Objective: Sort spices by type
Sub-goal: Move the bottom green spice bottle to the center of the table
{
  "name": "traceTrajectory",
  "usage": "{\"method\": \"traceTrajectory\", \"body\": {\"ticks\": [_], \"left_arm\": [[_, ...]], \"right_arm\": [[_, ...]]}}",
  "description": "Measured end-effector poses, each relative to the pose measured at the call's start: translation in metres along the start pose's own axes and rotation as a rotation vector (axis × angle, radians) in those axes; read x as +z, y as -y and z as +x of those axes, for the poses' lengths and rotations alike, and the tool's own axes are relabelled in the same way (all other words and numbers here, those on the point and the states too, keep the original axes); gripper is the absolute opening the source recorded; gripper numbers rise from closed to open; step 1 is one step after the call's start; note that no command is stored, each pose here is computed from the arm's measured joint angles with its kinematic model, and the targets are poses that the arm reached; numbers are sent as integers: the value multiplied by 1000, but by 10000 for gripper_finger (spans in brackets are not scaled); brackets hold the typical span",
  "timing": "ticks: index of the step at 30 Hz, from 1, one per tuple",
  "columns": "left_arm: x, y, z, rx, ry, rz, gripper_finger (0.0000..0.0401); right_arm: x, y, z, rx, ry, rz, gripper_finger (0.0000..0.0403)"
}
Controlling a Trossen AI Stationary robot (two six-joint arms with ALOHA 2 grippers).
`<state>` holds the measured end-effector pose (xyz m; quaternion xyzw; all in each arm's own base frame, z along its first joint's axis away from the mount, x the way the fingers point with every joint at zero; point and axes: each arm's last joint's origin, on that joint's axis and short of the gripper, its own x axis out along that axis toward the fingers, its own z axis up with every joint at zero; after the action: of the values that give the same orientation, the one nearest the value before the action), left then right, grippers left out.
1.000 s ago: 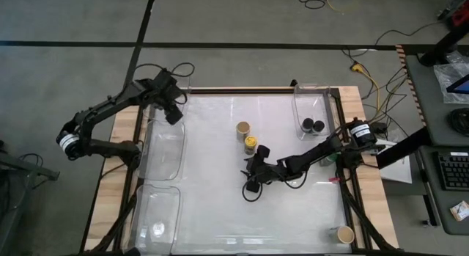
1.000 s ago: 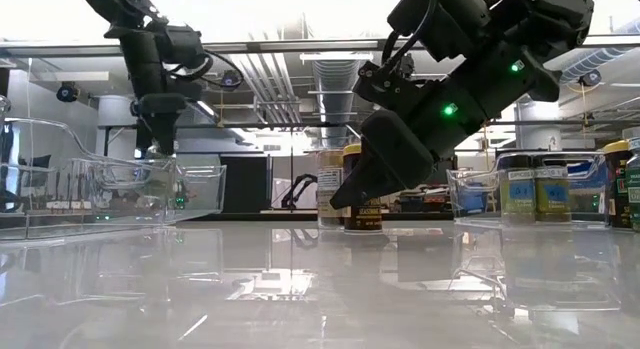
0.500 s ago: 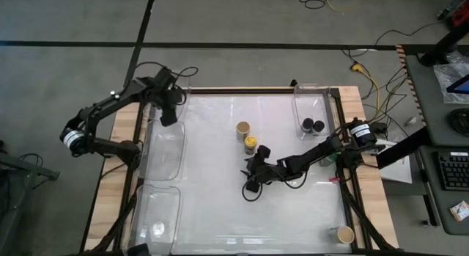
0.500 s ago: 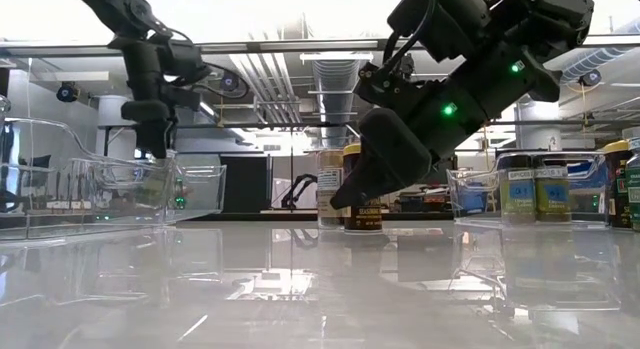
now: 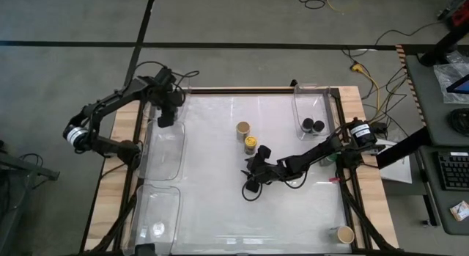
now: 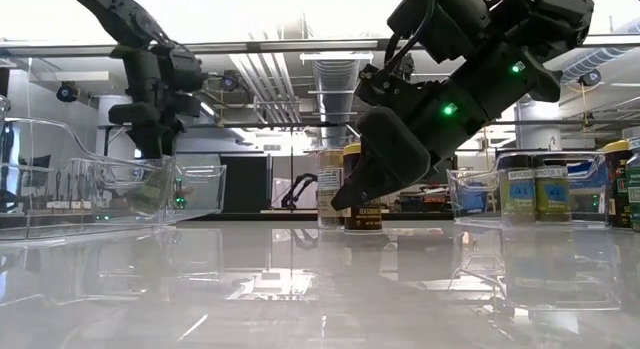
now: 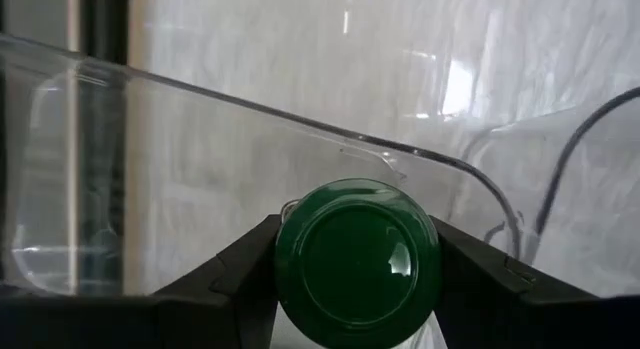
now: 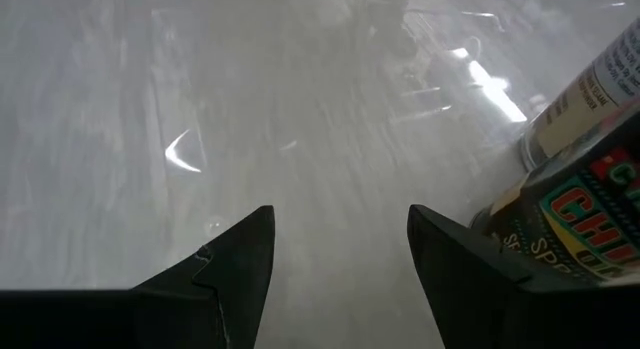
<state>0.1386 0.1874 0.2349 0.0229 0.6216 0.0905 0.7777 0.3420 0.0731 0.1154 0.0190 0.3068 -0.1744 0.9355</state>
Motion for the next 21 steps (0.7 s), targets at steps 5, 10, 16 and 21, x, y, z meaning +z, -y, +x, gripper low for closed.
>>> {"method": "traceTrajectory", "body": {"ticks": [5, 10, 16, 21], "left_arm": [[0, -2, 3, -3, -4, 6, 190], [-2, -2, 8, 7, 3, 13, 190], [-3, -2, 5, 38, 28, 14, 190], [-7, -2, -1, 65, 45, -2, 190]], "right_arm": [[0, 0, 0, 0, 1, 16, 219], [0, 0, 0, 0, 1, 16, 219], [0, -1, 0, 3, 1, 22, 219], [0, -1, 0, 3, 1, 22, 219]]}}
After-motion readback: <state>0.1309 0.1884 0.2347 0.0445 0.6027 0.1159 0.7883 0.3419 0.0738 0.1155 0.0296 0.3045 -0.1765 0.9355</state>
